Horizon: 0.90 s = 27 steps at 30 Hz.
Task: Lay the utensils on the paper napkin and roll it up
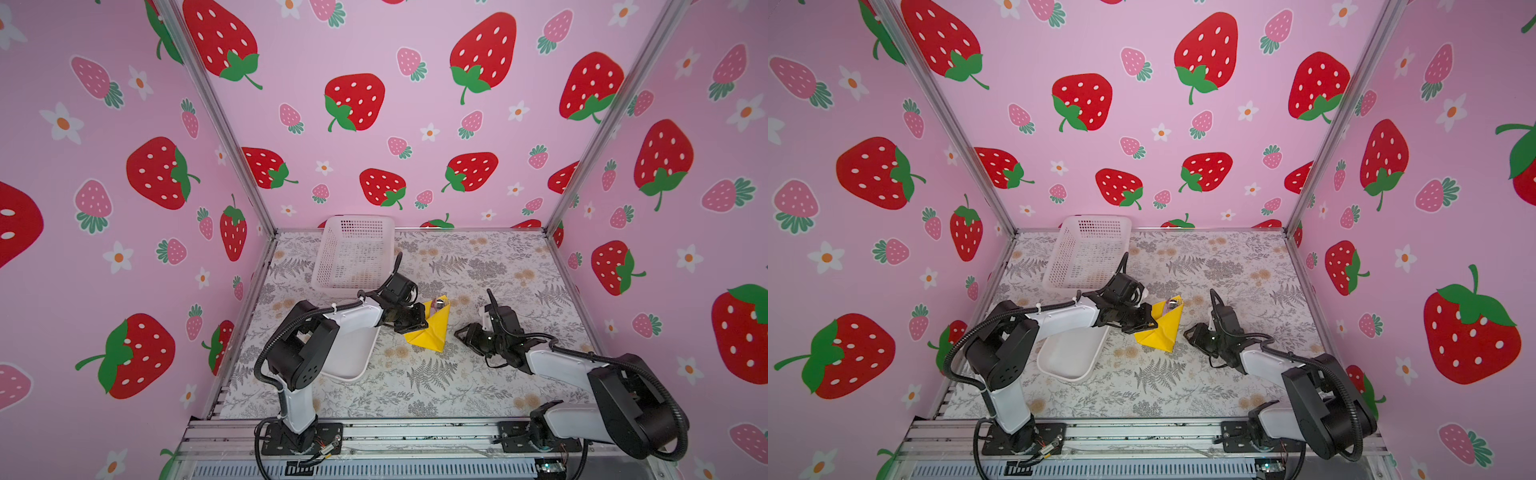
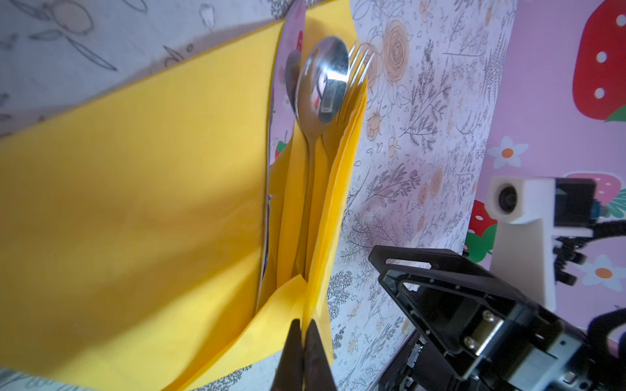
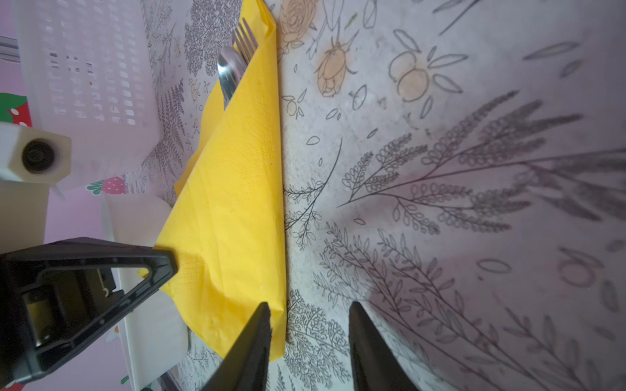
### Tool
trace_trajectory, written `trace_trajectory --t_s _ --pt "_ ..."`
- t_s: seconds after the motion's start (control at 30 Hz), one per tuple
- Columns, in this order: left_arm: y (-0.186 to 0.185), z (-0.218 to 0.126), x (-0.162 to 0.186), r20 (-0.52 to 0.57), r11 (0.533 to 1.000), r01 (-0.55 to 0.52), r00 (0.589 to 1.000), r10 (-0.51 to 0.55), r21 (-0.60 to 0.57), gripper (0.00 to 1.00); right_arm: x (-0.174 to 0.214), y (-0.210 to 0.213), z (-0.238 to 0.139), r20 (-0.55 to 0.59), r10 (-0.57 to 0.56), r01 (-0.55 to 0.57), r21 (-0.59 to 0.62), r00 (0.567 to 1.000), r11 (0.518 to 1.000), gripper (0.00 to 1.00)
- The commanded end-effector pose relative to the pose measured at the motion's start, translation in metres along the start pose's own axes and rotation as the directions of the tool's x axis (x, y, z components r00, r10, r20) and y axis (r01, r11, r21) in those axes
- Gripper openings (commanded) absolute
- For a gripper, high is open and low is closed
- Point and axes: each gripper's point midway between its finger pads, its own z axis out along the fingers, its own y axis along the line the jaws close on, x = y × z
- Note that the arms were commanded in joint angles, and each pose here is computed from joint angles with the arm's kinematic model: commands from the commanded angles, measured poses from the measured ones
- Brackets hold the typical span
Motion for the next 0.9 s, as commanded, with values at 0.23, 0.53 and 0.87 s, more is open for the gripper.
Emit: trace_trajectory --t_s 0.23,0.53,0.87 --pt "0.014 0.002 -0.006 0.001 0.992 -0.103 0.995 0.103 -0.075 0.0 -0.002 0.02 0.011 -0.023 -0.02 0.018 -0.049 1.0 0.999 0.44" --pt "0.029 0.011 -0.005 -0.021 0.98 -0.16 0.987 0.159 -0.116 0.0 0.001 0.021 0.016 -0.037 -0.018 0.017 -0.045 0.999 0.999 0.44" --pt "0.046 0.014 -0.004 -0.038 0.971 -0.184 0.983 0.181 -0.155 0.0 0.003 0.024 0.02 -0.047 -0.019 0.017 -0.049 0.999 0.999 0.45"
